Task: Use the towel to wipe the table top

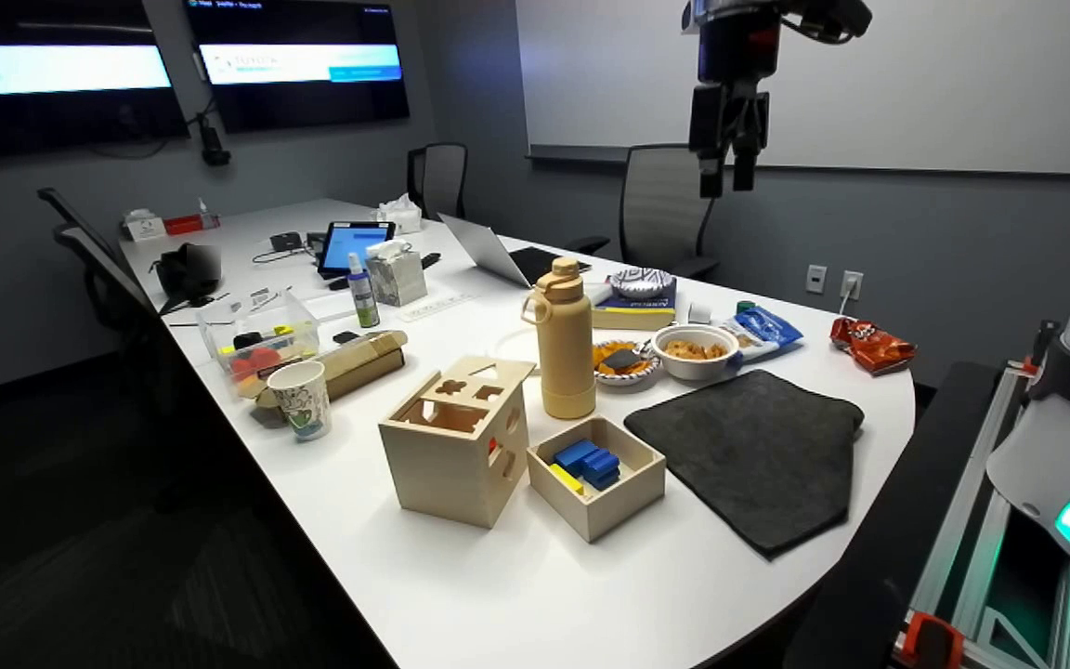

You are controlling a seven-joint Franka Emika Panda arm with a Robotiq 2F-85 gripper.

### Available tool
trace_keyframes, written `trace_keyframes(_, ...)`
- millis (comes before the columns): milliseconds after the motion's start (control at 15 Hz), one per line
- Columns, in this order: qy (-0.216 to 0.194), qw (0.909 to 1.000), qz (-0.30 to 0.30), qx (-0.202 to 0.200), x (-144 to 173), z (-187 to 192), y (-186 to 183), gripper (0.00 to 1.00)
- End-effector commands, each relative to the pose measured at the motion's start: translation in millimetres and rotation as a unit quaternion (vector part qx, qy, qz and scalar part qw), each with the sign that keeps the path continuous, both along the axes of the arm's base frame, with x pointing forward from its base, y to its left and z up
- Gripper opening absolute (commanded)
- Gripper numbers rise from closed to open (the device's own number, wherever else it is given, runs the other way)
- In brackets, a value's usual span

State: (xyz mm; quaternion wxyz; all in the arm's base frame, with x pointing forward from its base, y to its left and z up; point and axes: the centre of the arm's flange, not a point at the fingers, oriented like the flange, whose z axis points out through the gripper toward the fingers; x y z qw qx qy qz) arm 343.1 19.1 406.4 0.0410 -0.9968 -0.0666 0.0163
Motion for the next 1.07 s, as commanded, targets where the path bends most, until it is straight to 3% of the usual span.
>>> trace_keyframes(0, 0.015, 0.9986, -0.047, 0.02, 19.4, -64.3, -19.4, 1.0)
trace_keyframes(533, 0.017, 0.9828, -0.183, 0.017, 38.6, -186.5, -60.9, 1.0)
trace_keyframes(1000, 0.052, 0.9614, -0.27, 0.01, 29.6, -273.4, -89.0, 1.0)
